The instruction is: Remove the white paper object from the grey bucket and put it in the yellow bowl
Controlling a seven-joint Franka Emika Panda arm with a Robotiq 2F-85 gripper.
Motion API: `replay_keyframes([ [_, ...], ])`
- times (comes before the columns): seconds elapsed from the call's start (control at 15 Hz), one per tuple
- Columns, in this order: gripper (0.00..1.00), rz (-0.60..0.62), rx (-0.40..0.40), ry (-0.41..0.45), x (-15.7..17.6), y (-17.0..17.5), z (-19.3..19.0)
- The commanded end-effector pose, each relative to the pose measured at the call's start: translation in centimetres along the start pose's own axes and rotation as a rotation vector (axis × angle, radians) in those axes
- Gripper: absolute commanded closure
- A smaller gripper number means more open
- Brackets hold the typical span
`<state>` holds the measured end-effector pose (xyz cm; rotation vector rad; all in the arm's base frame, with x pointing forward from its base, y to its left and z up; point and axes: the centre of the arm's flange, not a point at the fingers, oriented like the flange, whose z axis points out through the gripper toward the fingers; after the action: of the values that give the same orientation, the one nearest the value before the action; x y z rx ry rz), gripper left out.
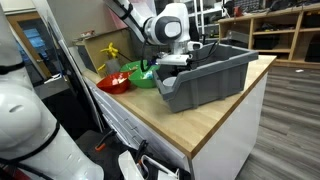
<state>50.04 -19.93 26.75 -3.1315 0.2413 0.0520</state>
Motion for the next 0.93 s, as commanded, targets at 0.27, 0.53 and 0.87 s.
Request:
replay_keyframes([
  [0.27,1.00,-0.019,-0.014,0.088,-1.2,0.2,-4.4],
  [0.53,1.00,-0.011,-0.039,0.156,-1.3,0.5,-8.4],
  [0.87,0.72,0.009,-0.031,0.161,-1.3,0.3,-7.7],
])
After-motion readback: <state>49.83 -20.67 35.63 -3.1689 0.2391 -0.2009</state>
